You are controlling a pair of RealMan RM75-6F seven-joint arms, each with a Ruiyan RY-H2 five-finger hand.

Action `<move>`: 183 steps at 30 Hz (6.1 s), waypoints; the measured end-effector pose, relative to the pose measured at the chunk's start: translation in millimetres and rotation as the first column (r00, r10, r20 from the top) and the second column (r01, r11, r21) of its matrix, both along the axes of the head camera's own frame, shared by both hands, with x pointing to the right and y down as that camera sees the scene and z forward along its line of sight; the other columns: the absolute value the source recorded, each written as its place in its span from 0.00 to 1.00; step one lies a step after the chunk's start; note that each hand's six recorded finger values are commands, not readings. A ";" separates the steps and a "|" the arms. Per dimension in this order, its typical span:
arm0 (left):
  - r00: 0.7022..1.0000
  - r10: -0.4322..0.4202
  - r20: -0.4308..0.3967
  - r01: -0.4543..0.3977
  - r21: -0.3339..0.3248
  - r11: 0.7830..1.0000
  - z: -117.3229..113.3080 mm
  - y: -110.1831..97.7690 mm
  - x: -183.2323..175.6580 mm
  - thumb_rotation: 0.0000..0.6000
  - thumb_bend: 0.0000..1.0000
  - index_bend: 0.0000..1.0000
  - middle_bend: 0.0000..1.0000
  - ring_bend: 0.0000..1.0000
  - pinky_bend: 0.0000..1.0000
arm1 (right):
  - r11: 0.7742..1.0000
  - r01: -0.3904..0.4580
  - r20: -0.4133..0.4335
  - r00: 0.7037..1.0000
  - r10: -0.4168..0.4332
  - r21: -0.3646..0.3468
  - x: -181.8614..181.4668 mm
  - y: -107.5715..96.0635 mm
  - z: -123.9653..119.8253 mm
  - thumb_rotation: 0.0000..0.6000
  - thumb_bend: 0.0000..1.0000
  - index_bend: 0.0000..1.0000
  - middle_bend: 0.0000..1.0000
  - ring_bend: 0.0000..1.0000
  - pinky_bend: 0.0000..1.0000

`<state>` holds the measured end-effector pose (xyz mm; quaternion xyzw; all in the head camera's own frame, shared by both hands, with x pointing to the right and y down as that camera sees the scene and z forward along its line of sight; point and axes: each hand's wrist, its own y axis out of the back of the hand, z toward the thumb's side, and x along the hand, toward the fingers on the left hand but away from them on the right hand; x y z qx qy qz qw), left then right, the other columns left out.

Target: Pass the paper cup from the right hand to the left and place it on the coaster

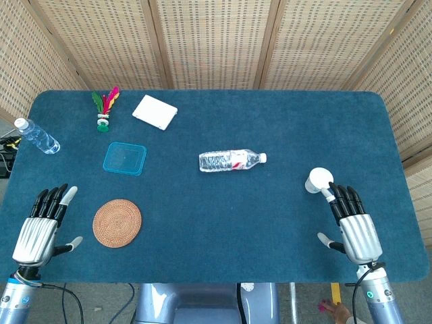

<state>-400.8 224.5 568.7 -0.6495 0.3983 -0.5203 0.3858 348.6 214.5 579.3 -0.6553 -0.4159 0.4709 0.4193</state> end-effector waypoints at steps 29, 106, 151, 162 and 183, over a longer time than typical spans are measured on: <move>1.000 -0.014 -0.006 0.014 0.006 1.000 -3.7 -1.6 -3.3 1.00 0.05 0.00 0.00 0.00 0.00 | 1.000 0.014 -0.007 1.000 -0.014 -0.016 -3.1 1.0 4.5 1.00 0.08 0.00 0.00 0.00 0.00; 0.999 -0.035 -0.002 0.035 -0.009 0.999 -1.3 -7.0 -9.5 1.00 0.05 0.00 0.00 0.00 0.00 | 0.899 -0.158 -0.346 0.938 0.008 -0.409 14.6 -149.7 126.5 1.00 0.08 0.35 0.07 0.00 0.00; 0.998 -0.050 -0.025 0.050 0.001 0.999 -7.1 -8.2 -16.2 1.00 0.05 0.00 0.00 0.00 0.00 | 0.934 0.234 -0.094 0.959 -0.268 -0.270 -190.6 -141.0 69.6 1.00 0.08 0.45 0.15 0.00 0.00; 0.998 -0.054 -0.044 0.054 -0.006 0.999 -9.0 -7.6 -18.7 1.00 0.05 0.00 0.00 0.00 0.00 | 0.905 0.321 0.016 0.944 -0.330 -0.280 -276.4 -126.5 74.1 1.00 0.08 0.44 0.15 0.00 0.00; 0.995 -0.068 -0.066 0.066 -0.030 0.997 -5.7 -9.7 -22.4 1.00 0.05 0.00 0.00 0.00 0.00 | 0.874 0.356 0.052 0.931 -0.360 -0.330 -319.6 -102.9 116.5 1.00 0.08 0.32 0.06 0.00 0.00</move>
